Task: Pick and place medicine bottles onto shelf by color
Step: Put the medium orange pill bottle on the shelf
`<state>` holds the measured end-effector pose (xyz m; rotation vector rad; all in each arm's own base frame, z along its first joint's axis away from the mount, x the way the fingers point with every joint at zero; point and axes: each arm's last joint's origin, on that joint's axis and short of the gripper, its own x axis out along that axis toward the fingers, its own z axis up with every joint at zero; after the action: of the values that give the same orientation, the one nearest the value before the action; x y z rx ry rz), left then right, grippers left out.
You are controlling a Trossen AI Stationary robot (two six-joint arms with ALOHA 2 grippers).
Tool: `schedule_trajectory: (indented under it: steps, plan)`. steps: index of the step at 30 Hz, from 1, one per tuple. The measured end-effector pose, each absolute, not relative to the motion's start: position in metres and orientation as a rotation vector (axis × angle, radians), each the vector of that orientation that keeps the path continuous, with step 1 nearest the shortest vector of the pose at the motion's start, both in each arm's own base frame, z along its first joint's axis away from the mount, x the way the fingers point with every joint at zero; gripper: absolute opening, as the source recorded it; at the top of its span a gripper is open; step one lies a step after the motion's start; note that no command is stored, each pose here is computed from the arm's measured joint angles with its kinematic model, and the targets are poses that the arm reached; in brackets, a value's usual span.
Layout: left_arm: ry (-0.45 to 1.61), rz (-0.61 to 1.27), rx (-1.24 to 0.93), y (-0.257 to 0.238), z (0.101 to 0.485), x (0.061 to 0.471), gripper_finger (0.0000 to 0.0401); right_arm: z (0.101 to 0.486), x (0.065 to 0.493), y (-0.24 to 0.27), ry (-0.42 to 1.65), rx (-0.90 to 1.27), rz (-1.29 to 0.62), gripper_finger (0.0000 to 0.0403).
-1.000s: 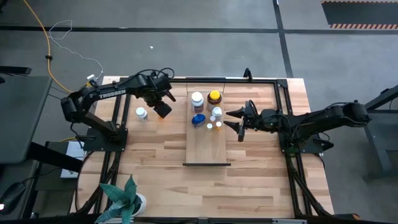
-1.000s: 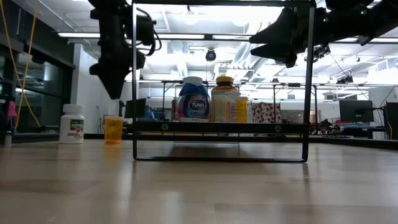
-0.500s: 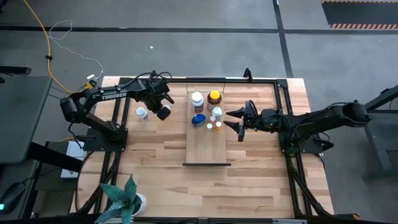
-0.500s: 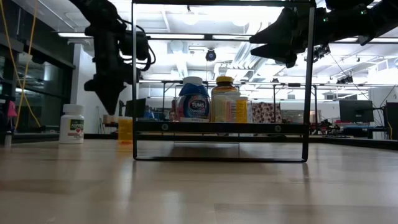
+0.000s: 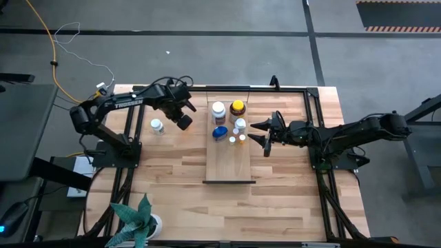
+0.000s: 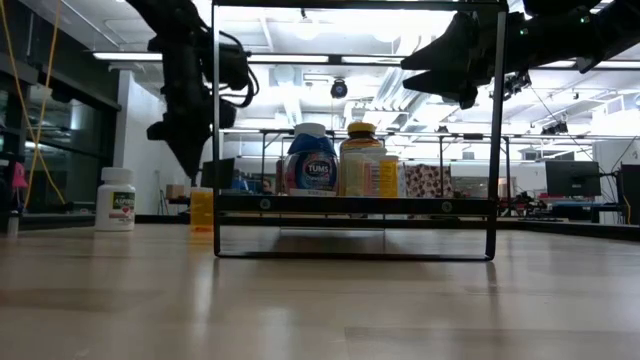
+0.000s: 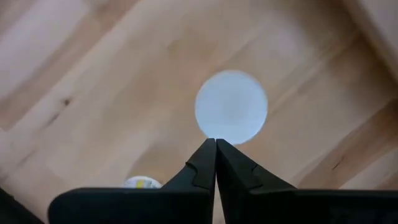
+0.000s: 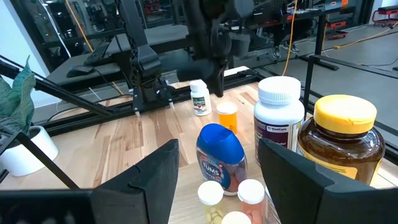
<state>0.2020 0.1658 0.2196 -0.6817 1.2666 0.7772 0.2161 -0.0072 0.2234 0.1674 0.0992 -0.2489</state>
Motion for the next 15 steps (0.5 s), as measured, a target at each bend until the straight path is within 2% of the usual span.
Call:
schedule_trajectory:
  steps: [4, 10, 15]
  plan:
    - [1.321, 0.772, -0.691, 0.1678, 0.2099, 0.2045, 0.0, 0.2234, 0.2161, -0.0072, 0.099, 0.167, -0.249, 0.0211]
    - [1.259, 0.771, -0.677, 0.1711, 0.2113, 0.2087, 0.0, 0.2234, 0.2161, -0.0072, 0.099, 0.167, -0.249, 0.0211]
    - [1.292, 0.757, -0.69, 0.1683, 0.2098, 0.208, 0.0, 0.2234, 0.2161, -0.0072, 0.099, 0.167, -0.249, 0.0211]
